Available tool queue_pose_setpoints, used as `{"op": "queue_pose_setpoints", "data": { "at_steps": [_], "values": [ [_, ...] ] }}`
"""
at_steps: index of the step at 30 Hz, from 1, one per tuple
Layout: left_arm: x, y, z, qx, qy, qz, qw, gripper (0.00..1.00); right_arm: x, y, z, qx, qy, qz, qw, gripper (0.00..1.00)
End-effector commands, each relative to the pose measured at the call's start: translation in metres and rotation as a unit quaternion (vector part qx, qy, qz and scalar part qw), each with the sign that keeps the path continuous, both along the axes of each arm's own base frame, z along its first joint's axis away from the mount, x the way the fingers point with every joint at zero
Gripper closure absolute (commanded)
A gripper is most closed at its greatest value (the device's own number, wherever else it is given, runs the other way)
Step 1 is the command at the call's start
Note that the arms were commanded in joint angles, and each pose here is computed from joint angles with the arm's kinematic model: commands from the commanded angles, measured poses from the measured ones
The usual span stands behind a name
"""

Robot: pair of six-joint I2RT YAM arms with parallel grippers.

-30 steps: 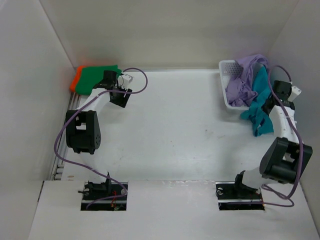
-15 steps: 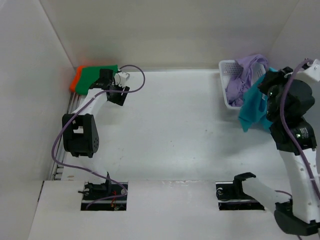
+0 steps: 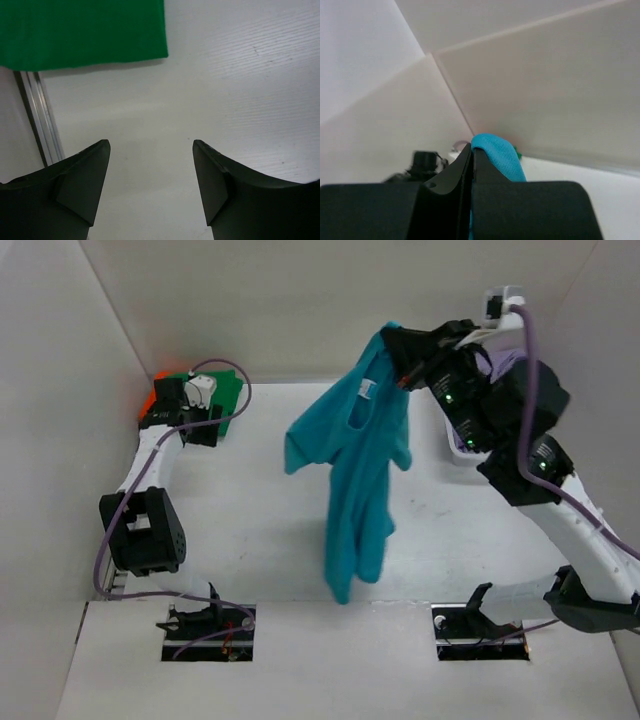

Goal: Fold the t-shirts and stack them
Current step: Move the tshirt to the center of the board, then flatten out the tshirt

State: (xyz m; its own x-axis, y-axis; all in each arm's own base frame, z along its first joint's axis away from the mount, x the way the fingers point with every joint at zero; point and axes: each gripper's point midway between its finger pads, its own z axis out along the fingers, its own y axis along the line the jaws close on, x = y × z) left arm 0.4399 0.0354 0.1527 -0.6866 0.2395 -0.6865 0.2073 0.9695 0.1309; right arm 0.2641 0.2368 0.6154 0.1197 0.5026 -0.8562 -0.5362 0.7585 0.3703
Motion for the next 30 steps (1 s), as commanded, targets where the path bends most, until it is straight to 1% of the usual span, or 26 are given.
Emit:
{"op": "queue_pose_setpoints", "data": {
  "at_steps": [1,3,4,5,6,7,8,9,10,11,12,15,17,18,20,22,24,26,27,30],
  "values": [
    [-0.001,0.015,0.030,-0.019,-0.052,0.029,0.998,0.33,0.013,-0.001,-0.013,0.032,0.021,0.014,0.999,1.00],
    [-0.003,0.023,0.034,-0.021,-0.059,0.040,0.997,0.33,0.038,-0.011,-0.058,0.042,0.081,-0.012,0.996,0.98],
    [-0.003,0.026,0.033,-0.022,-0.058,0.043,0.997,0.33,0.053,-0.019,-0.085,0.046,0.116,-0.030,0.992,0.95],
    [-0.003,0.028,0.034,-0.021,-0.059,0.046,0.997,0.33,0.068,-0.026,-0.117,0.049,0.159,-0.049,0.985,0.90],
    [-0.003,0.028,0.035,-0.021,-0.060,0.046,0.997,0.32,0.083,-0.033,-0.153,0.046,0.206,-0.068,0.975,0.82],
    [-0.003,0.028,0.034,-0.020,-0.058,0.045,0.997,0.32,0.099,-0.040,-0.194,0.031,0.257,-0.087,0.962,0.67],
    [-0.003,0.025,0.033,-0.018,-0.056,0.038,0.998,0.32,0.109,-0.046,-0.228,0.013,0.298,-0.099,0.949,0.57],
    [-0.003,0.021,0.031,-0.016,-0.051,0.031,0.998,0.31,0.120,-0.054,-0.269,-0.010,0.350,-0.113,0.930,0.51],
    [-0.004,0.014,0.029,-0.012,-0.048,0.019,0.999,0.31,0.125,-0.061,-0.302,-0.031,0.391,-0.123,0.912,0.47],
    [-0.006,0.006,0.026,-0.006,-0.041,0.005,0.999,0.31,0.127,-0.067,-0.326,-0.046,0.415,-0.132,0.899,0.42],
    [-0.011,-0.003,0.023,0.002,-0.033,-0.014,0.999,0.32,0.127,-0.072,-0.342,-0.056,0.425,-0.140,0.893,0.39],
    [-0.039,-0.034,0.007,0.034,0.005,-0.102,0.994,0.33,0.115,-0.078,-0.370,-0.075,0.432,-0.148,0.886,0.36],
    [-0.069,-0.057,-0.011,0.057,0.042,-0.172,0.982,0.34,0.103,-0.082,-0.394,-0.084,0.450,-0.147,0.877,0.37],
    [-0.085,-0.071,-0.021,0.066,0.063,-0.208,0.974,0.35,0.099,-0.083,-0.405,-0.089,0.459,-0.146,0.872,0.38],
    [-0.121,-0.099,-0.040,0.077,0.109,-0.277,0.952,0.38,0.087,-0.082,-0.436,-0.108,0.486,-0.139,0.856,0.40],
    [-0.153,-0.124,-0.054,0.081,0.141,-0.333,0.929,0.39,0.074,-0.073,-0.468,-0.125,0.517,-0.125,0.837,0.41],
    [-0.182,-0.155,-0.064,0.076,0.153,-0.391,0.904,0.40,0.066,-0.063,-0.496,-0.140,0.542,-0.117,0.820,0.41],
    [-0.204,-0.184,-0.068,0.068,0.150,-0.439,0.883,0.39,0.064,-0.054,-0.515,-0.146,0.557,-0.111,0.810,0.41],
    [-0.210,-0.197,-0.068,0.063,0.146,-0.454,0.877,0.39,0.065,-0.050,-0.523,-0.146,0.562,-0.108,0.807,0.41],
    [-0.219,-0.231,-0.072,0.040,0.136,-0.477,0.867,0.38,0.069,-0.038,-0.543,-0.135,0.578,-0.098,0.799,0.41]
  ]
}}
